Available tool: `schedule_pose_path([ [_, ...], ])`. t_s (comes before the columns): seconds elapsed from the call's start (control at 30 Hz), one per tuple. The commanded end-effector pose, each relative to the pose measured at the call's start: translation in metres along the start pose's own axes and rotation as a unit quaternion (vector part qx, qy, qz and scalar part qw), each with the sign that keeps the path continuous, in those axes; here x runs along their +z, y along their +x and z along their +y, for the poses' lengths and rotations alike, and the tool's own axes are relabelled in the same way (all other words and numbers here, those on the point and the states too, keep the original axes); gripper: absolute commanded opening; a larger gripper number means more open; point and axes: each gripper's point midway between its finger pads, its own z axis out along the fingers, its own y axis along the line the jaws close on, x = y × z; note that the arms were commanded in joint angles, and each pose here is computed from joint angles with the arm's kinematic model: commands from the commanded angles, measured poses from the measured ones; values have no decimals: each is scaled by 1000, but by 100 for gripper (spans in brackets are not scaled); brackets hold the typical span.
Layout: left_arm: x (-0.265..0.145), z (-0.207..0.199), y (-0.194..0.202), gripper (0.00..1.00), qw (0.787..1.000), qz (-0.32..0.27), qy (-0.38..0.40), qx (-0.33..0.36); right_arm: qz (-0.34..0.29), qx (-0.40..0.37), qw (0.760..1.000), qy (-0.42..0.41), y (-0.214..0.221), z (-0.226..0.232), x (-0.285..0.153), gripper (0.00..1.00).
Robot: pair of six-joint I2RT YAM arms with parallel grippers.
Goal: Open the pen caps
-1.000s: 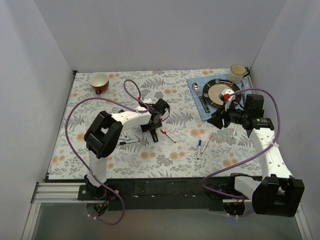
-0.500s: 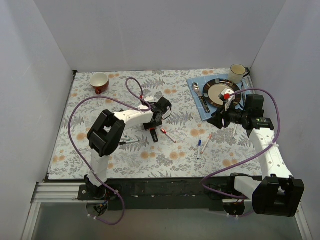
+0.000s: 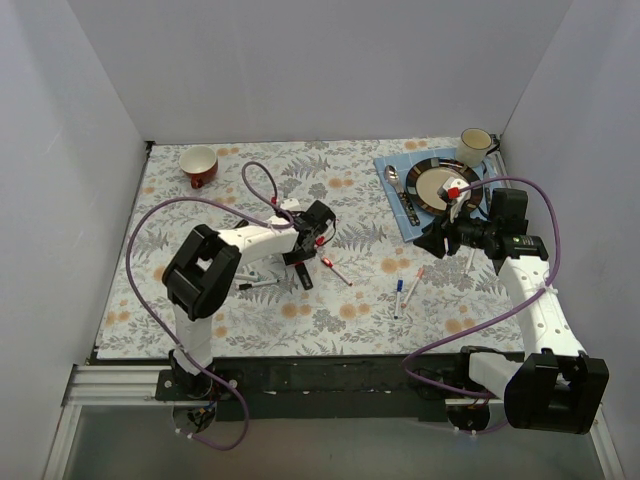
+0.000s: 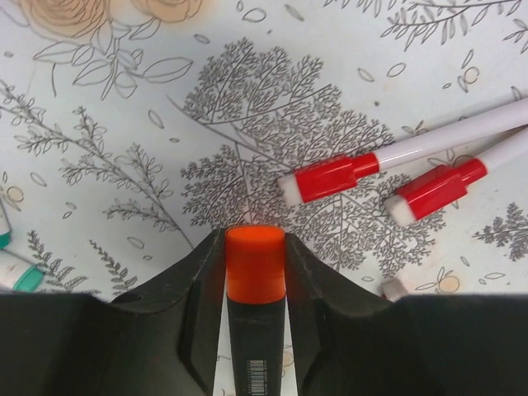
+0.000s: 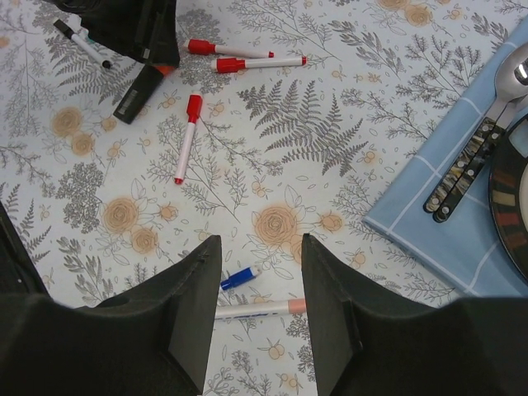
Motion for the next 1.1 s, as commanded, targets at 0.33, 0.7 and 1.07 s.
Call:
schedule_pose_path([
  [0.33,-90,-13,-40,12,972,-73,214,-69,-21,9,994,-103,2,31,16,52],
  [0.7,-143,-84,-49,10,912,-140,374,-98,26,118,957,-265,13,103,79,59],
  [1.07,-147,-124,-22,6,911,-138,366,-131,34,156,967,-201,26,95,108,79],
])
